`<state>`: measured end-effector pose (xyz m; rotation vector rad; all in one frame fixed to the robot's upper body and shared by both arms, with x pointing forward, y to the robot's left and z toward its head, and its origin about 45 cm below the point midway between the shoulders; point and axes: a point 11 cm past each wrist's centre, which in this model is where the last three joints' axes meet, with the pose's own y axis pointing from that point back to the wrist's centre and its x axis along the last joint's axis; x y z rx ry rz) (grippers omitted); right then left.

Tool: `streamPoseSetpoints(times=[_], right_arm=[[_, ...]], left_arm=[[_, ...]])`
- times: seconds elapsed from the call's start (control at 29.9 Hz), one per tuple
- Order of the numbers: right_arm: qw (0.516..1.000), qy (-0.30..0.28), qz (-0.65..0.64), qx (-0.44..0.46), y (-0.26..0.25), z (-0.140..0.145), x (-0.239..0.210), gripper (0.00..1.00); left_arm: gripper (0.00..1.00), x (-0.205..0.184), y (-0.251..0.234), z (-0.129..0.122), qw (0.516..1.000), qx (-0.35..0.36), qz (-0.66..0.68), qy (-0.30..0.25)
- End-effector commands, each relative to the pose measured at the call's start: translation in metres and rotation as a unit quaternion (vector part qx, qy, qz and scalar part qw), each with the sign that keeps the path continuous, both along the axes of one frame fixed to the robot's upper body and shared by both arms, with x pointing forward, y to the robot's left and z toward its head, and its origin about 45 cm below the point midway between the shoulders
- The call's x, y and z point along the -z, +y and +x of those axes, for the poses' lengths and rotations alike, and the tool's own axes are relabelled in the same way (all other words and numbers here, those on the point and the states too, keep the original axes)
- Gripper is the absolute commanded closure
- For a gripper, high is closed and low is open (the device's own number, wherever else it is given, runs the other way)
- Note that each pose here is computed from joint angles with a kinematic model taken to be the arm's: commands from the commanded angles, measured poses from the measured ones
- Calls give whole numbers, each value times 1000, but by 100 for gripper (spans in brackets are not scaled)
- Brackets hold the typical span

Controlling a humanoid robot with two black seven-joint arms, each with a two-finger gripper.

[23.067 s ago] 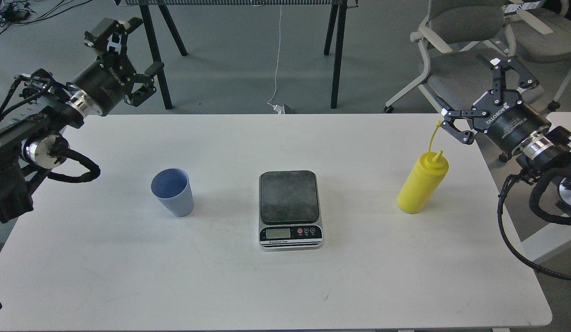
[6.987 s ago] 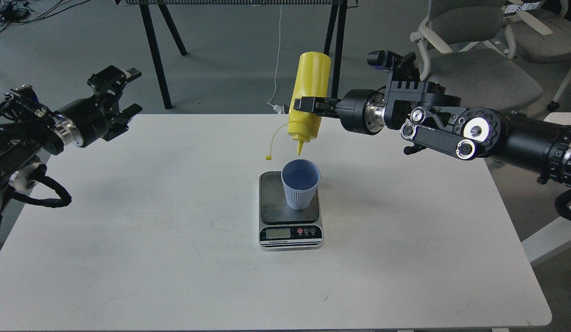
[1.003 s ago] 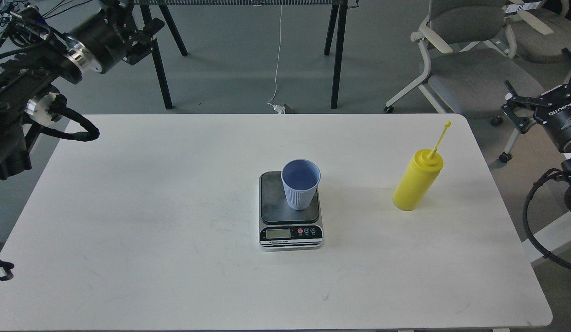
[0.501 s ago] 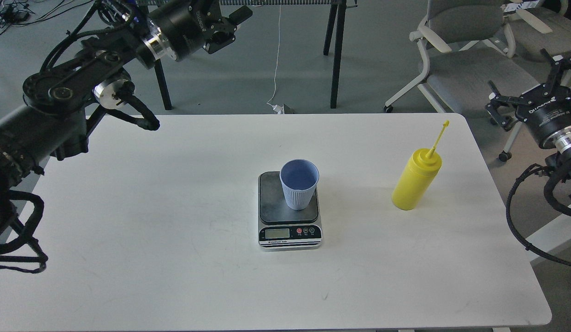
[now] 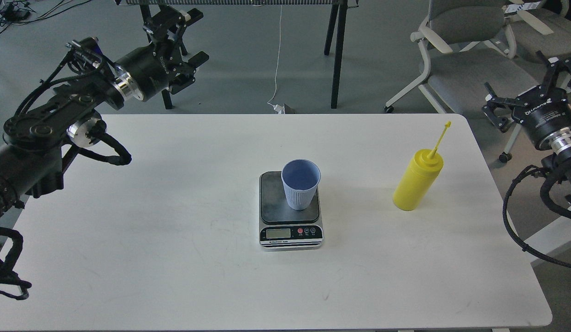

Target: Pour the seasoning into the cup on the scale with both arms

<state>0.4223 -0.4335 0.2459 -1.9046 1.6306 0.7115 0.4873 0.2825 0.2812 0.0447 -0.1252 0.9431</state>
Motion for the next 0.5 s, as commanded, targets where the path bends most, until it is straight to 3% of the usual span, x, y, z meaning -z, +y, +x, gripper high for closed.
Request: streamPoseSetpoints(times=[0.0, 0.47], right_arm=[[1000, -1, -1, 0, -1, 0, -2, 1], [1000, -4, -4, 3, -5, 0, -5, 1]], left_arm=[[0, 9, 17, -5, 1000, -19, -9, 11], [0, -1, 27, -2, 999, -33, -24, 4]])
